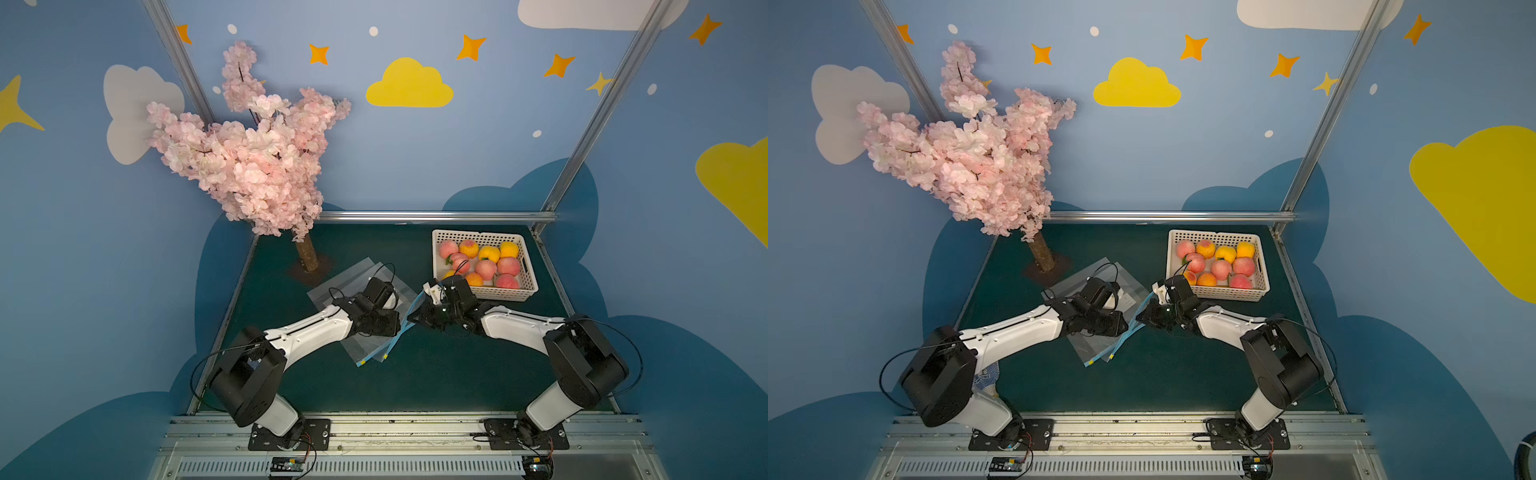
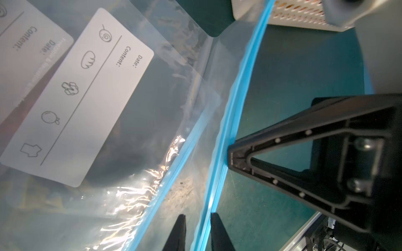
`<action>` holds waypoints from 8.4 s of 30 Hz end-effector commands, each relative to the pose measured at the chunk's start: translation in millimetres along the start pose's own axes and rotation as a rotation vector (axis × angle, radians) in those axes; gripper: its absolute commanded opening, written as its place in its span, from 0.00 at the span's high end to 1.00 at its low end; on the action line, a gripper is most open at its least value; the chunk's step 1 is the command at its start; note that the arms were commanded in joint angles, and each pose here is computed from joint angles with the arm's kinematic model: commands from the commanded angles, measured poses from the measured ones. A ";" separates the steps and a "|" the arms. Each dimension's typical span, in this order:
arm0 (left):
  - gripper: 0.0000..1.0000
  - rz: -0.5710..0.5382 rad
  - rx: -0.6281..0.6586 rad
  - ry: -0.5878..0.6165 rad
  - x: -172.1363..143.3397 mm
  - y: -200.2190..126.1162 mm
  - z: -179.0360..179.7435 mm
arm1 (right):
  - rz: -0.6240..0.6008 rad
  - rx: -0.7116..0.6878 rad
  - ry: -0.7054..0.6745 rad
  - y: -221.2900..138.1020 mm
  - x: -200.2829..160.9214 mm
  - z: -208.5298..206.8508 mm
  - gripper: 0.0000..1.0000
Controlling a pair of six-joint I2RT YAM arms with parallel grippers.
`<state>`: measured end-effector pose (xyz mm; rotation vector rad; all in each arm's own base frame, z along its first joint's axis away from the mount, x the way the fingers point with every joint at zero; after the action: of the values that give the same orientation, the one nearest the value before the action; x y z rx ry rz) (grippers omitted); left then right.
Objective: Place the peach in a zip-top bag and seal the zipper
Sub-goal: Open the zipper food storage bag, then pick up the peach from the basket.
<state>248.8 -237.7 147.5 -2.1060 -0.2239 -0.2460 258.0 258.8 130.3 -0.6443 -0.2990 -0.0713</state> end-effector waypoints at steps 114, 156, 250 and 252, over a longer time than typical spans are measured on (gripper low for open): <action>0.24 -0.279 -0.084 0.077 4.0 -62.3 -7.4 | 0.040 -0.211 -0.098 -14.6 27.4 68.9 1.00; 0.97 -0.284 0.218 0.076 76.3 -36.4 -28.6 | 0.035 -0.366 -0.147 -60.7 52.0 37.3 0.83; 0.97 -0.120 -0.053 -0.024 97.8 21.5 -63.0 | -0.220 -0.029 -0.089 -131.5 162.0 19.8 0.47; 0.97 -0.121 -0.083 -0.025 96.0 19.2 -65.2 | -0.213 0.035 -0.050 -118.7 154.8 24.7 0.50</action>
<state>343.8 -293.9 175.0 -2.1098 -0.3525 -0.2688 380.8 158.2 278.3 -0.7437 -0.5200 -0.2720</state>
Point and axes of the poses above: each gripper's point midway between its finger pads, its own y axis out along the fingers, its own z axis along the line the jaws close on, x = y × z, the point moved 7 cm from there along -y, back along the fingers, and after that the axes turned 11 degrees about -y, right-handed, at the moved point
